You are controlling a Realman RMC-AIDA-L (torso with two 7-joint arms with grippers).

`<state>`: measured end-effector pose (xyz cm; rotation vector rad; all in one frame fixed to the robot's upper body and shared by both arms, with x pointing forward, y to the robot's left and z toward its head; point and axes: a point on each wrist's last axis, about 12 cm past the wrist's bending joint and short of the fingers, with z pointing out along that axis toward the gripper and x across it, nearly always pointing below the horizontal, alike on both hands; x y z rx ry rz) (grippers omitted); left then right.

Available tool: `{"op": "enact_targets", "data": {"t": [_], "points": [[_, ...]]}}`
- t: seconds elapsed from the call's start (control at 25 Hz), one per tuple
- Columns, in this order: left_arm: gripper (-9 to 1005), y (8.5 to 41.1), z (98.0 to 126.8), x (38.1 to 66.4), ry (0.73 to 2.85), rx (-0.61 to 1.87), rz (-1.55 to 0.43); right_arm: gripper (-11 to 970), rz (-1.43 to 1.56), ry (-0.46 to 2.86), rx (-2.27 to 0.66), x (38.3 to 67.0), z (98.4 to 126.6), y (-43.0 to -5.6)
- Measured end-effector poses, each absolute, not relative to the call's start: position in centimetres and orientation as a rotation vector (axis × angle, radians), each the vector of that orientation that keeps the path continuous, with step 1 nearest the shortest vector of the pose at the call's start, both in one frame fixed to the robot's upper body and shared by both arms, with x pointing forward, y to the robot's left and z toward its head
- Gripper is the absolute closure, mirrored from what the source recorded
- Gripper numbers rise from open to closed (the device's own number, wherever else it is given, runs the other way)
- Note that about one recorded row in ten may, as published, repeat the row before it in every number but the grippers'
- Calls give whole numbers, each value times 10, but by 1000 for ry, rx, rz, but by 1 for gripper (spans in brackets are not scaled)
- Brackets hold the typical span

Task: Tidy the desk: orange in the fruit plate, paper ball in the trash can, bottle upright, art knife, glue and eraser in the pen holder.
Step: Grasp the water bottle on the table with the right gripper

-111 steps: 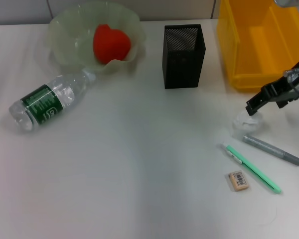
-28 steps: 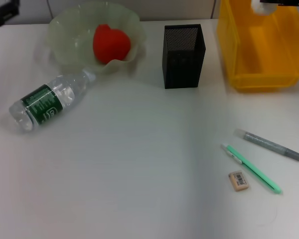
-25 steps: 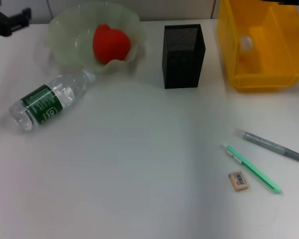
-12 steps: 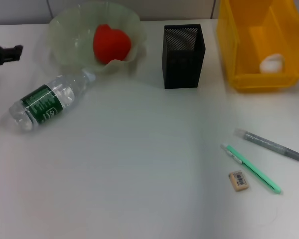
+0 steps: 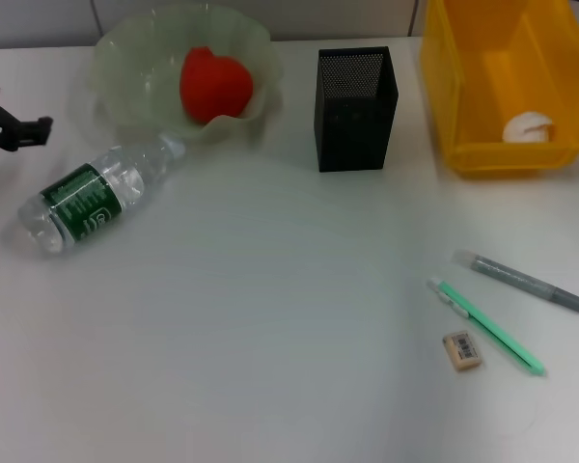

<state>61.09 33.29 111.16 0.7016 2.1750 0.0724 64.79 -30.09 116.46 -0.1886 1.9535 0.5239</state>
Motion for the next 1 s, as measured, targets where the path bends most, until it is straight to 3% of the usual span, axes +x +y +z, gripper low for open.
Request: {"op": "enact_targets", "data": {"t": [1.0], "points": [[198, 314, 1099, 601, 2220, 849, 25, 257, 589, 1930, -143, 639, 1160, -306]]}}
